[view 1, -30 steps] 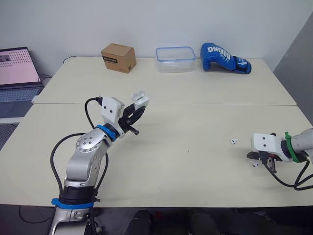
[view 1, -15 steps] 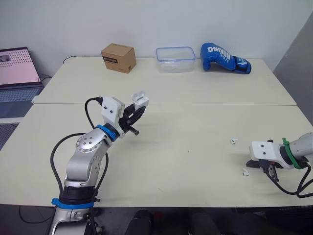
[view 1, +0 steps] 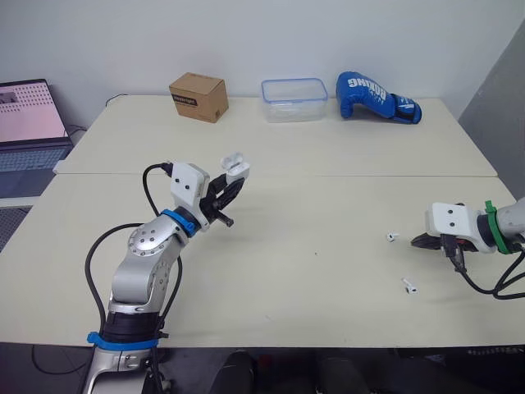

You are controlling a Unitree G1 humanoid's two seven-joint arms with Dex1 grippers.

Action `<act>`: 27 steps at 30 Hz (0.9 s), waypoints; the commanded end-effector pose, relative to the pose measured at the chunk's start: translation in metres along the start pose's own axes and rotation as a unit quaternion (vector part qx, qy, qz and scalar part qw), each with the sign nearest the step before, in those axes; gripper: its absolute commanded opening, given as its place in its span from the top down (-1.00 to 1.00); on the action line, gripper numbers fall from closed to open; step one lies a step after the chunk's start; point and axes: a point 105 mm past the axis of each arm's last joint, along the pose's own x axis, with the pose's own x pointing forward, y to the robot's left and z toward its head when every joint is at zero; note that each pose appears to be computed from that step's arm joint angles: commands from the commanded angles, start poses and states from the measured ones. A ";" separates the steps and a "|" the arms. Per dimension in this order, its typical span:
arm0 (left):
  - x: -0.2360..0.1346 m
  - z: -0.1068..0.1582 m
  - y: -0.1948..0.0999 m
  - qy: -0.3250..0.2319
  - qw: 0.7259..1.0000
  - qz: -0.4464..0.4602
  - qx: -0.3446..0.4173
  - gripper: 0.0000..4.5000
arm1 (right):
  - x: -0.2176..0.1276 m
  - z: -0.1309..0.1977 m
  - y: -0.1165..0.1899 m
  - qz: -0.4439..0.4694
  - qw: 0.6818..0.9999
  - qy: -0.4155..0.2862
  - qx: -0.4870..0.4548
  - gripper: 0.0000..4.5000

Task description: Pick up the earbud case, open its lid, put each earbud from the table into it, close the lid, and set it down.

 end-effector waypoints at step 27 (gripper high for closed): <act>-0.002 0.016 -0.003 -0.026 0.999 -0.002 0.019 0.68 | 0.032 -0.007 0.032 0.092 0.977 0.058 -0.182 0.99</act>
